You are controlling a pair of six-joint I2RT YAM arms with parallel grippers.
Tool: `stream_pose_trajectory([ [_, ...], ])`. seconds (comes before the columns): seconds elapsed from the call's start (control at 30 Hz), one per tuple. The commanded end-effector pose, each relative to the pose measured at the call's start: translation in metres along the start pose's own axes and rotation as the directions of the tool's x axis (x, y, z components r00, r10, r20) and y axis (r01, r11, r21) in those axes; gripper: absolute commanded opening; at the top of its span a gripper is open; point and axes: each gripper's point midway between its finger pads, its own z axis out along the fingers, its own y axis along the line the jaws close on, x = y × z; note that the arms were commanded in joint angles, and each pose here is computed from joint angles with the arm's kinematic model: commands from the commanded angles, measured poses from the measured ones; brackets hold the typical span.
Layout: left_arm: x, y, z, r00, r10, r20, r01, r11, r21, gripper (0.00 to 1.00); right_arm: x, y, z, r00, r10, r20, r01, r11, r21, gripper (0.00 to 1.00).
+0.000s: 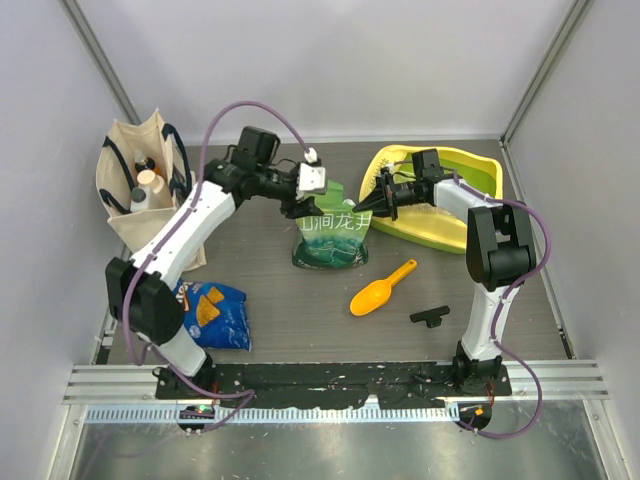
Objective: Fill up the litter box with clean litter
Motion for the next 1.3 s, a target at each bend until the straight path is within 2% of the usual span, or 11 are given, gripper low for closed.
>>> stream_pose_trajectory([
  [0.0, 0.024, 0.014, 0.019, 0.970, 0.231, -0.076, -0.230, 0.973, 0.020, 0.50, 0.015, 0.022, -0.001, 0.998, -0.040, -0.039, 0.038, 0.999, -0.032, 0.02],
  [0.17, 0.034, 0.005, 0.041, 0.961, 0.260, -0.092, -0.254, 0.964, 0.074, 0.48, 0.017, 0.021, -0.001, 0.999, -0.038, -0.037, 0.037, 0.999, -0.031, 0.01],
  [0.4, 0.055, 0.001, 0.061, 0.963, 0.235, -0.130, -0.220, 0.968, 0.117, 0.44, 0.017, 0.020, -0.001, 0.999, -0.035, -0.036, 0.034, 0.999, -0.031, 0.01],
  [0.57, 0.065, 0.000, 0.070, 0.973, 0.178, -0.146, -0.159, 0.979, 0.130, 0.42, 0.016, 0.020, 0.000, 0.999, -0.037, -0.038, 0.035, 0.999, -0.031, 0.01],
  [0.7, 0.060, 0.008, 0.075, 0.985, 0.103, -0.138, -0.091, 0.991, 0.093, 0.36, 0.014, 0.022, -0.001, 0.998, -0.042, -0.037, 0.041, 0.999, -0.034, 0.02],
  [0.83, 0.064, 0.000, 0.077, 0.987, 0.075, -0.141, -0.056, 0.990, 0.131, 0.34, 0.014, 0.023, -0.002, 0.998, -0.044, -0.037, 0.042, 0.998, -0.036, 0.02],
  [1.07, 0.070, -0.016, 0.073, 0.983, 0.017, -0.185, 0.023, 0.977, 0.212, 0.09, 0.007, 0.020, -0.005, 0.999, -0.039, -0.022, 0.038, 0.999, -0.036, 0.01],
  [1.17, 0.073, -0.021, 0.071, 0.980, -0.010, -0.199, 0.055, 0.973, 0.222, 0.03, 0.005, 0.020, -0.007, 0.999, -0.050, -0.017, 0.050, 0.998, -0.038, 0.02],
  [1.23, 0.070, -0.021, 0.070, 0.980, -0.028, -0.196, 0.069, 0.976, 0.209, 0.10, 0.005, 0.022, -0.007, 0.998, -0.056, -0.016, 0.056, 0.998, -0.039, 0.02],
  [1.27, 0.075, -0.025, 0.071, 0.979, -0.042, -0.200, 0.085, 0.974, 0.208, 0.30, 0.006, 0.022, -0.007, 0.998, -0.059, -0.016, 0.059, 0.998, -0.039, 0.02],
])
